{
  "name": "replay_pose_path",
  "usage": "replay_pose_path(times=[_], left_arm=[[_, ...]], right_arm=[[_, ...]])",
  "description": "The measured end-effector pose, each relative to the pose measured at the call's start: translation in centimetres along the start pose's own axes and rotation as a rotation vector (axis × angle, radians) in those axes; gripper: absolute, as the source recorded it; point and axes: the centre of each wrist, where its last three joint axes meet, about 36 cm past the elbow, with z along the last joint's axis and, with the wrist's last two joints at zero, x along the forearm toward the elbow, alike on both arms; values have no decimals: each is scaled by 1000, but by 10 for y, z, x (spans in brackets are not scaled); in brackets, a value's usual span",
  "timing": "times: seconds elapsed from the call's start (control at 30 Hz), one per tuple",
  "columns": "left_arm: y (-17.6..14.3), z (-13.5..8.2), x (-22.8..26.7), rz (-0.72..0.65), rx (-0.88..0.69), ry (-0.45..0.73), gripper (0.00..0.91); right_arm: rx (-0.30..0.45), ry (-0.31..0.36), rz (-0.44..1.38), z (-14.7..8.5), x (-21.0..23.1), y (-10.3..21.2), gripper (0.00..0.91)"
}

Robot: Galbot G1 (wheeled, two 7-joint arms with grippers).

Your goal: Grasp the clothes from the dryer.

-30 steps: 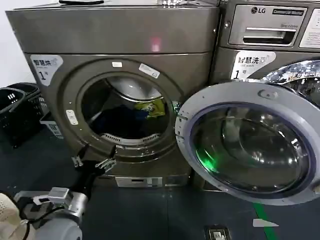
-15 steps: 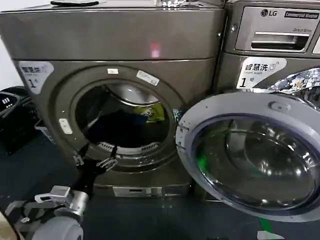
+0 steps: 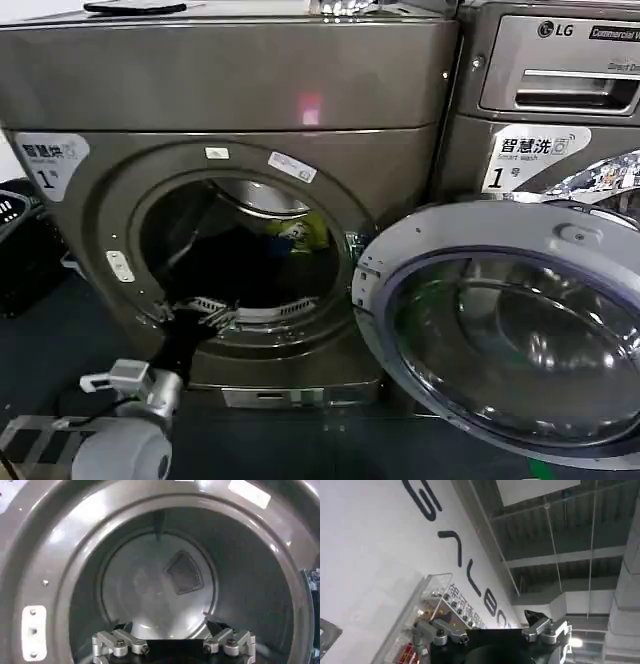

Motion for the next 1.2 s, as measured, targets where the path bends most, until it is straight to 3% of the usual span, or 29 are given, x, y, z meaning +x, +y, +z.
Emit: replay_pose_path(times=[0.67, 1.2], left_arm=[[-10, 40, -180, -36, -19, 48, 907], [-10, 45, -299, -46, -32, 118, 907]], right_arm=[[21, -45, 42, -29, -2, -13, 907], [11, -72, 61, -30, -9, -23, 907]])
